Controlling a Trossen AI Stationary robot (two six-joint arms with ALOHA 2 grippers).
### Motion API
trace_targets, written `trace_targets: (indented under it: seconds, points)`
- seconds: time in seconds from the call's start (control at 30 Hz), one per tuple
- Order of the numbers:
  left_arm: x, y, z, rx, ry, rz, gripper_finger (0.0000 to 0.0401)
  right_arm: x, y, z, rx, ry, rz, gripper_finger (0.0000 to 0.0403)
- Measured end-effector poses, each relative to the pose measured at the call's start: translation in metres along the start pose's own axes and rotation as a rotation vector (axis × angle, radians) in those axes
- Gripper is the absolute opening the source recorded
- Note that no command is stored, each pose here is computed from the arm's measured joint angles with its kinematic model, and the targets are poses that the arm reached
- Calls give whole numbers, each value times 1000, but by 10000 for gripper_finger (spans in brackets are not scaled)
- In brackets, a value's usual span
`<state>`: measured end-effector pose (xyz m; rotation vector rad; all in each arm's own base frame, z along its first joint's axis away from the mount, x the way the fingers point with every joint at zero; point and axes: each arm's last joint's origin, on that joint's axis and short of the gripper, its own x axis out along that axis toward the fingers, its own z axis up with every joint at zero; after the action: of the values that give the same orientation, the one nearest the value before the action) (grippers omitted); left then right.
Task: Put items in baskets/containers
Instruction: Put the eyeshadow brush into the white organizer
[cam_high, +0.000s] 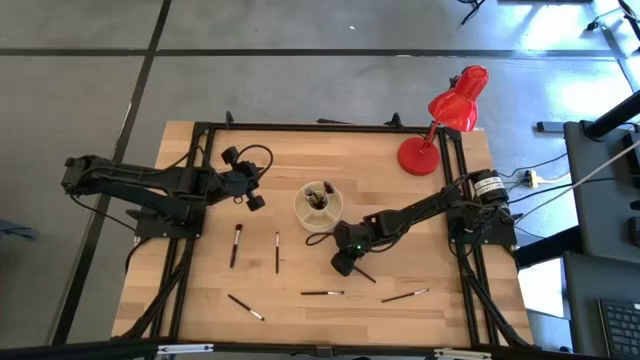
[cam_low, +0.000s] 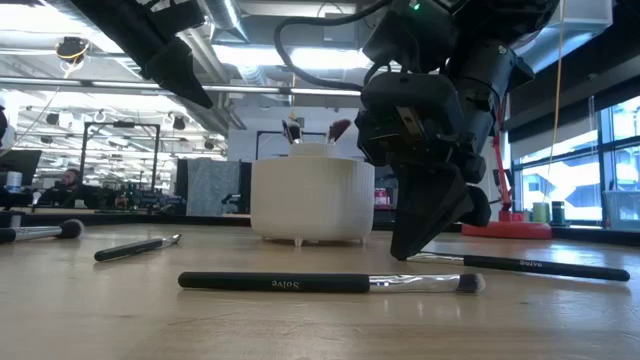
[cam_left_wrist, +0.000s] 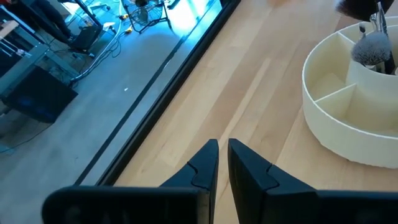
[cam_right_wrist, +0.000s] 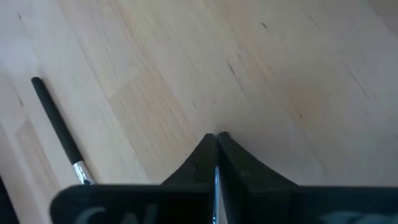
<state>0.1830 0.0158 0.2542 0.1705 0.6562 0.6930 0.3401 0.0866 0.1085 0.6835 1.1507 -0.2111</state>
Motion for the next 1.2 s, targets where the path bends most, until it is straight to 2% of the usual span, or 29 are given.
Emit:
trace_targets:
  seconds: [0.17,0.3,0.4,0.57,0.63,0.7,0.73,0.8,0.9,0.97,1.07,1.2]
  points:
    - [0,0,0,-1,0,0,33,-24,6,5,-54,-102,-19,4]
    - [0,0,0,0,0,1,33,-60,4,9,-90,-241,-103,2]
    - [0,0,0,0,0,2,33,-105,13,22,-89,-454,-61,2]
    - [0,0,0,-1,-1,6,33,-150,22,35,-157,-741,-7,1]
    - [0,0,0,-1,-2,6,33,-167,28,42,-195,-924,-44,1]
    - [0,0,0,-1,-2,6,33,-178,32,50,-218,-1113,-166,1]
    - [0,0,0,-1,-2,6,33,-180,33,56,-223,-1191,-229,1]
    - [0,0,0,-2,-3,5,33,-180,33,67,-236,-1324,-273,1]
    - [0,0,0,-2,-3,6,33,-180,32,82,-271,-1491,-219,1]
    - [0,0,0,4,-3,7,33,-173,30,90,-288,-1551,-198,1]
    - [0,0,0,13,-2,7,33,-149,22,99,-309,-1516,-244,1]
    - [2,-1,-4,19,10,9,33,-120,17,102,-284,-1462,-232,1]
